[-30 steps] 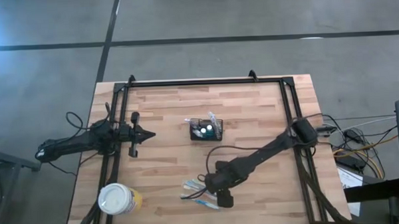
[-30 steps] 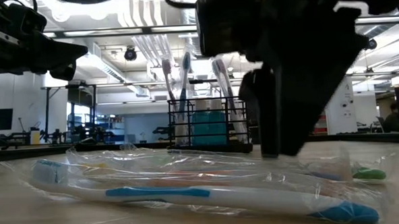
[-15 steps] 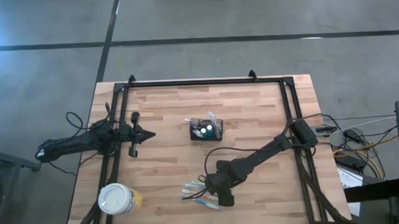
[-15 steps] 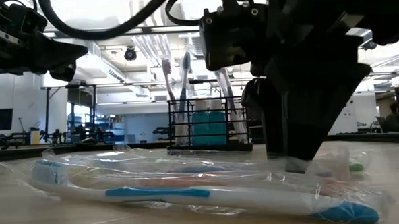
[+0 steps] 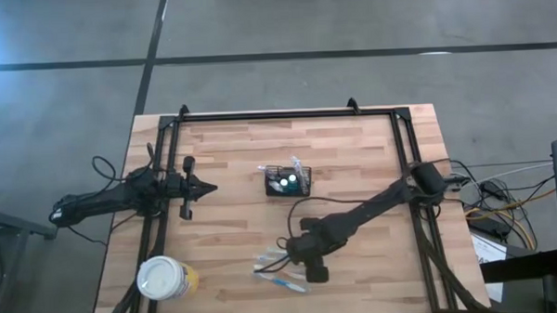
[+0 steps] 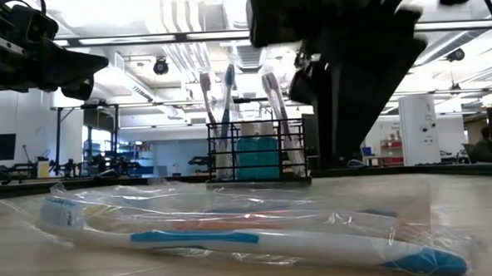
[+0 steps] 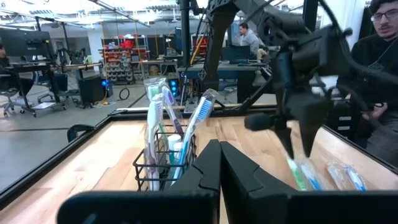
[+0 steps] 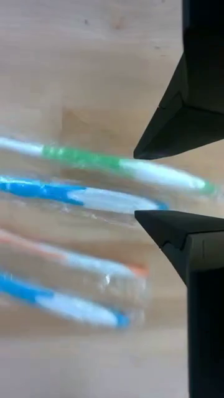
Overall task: Pick & Place toothbrushing station
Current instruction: Put the green toothbrush into the black organizer
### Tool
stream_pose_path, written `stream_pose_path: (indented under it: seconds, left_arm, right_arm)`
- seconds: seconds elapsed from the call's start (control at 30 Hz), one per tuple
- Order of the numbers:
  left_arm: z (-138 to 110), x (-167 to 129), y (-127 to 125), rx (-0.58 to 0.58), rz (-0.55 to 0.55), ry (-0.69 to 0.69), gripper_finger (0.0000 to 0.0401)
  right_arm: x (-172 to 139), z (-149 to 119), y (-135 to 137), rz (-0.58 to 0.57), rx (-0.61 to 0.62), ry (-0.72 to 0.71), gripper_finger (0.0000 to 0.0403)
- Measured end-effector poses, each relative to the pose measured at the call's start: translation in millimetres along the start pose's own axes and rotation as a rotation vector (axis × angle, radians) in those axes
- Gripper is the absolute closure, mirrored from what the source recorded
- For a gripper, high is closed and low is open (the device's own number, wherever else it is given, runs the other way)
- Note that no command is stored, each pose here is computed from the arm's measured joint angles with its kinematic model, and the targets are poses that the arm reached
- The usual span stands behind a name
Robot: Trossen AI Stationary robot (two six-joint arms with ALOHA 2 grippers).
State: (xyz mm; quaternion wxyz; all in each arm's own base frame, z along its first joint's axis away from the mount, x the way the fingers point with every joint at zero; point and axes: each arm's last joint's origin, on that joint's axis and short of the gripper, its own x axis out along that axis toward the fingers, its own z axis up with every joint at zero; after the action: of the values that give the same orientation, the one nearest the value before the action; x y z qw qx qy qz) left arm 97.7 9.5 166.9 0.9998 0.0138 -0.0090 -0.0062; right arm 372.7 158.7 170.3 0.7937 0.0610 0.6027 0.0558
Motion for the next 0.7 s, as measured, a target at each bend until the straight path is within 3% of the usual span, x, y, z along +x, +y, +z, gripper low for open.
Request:
stream_pose_path:
  seconds: [0.23, 0.53, 0.7]
  left_arm:
    - [0, 0, 0, -0.001, 0.000, 0.000, 0.0398]
    - [0, 0, 0, -0.002, 0.000, 0.001, 0.0398]
    - [0, 0, 0, -0.002, 0.000, 0.001, 0.0398]
  right_arm:
    - [-8, 0, 0, -0.013, -0.013, -0.021, 0.0266]
    - [1, -5, -2, -0.024, -0.017, -0.002, 0.0266]
    - [10, -4, -3, -0.015, -0.013, -0.060, 0.0266]
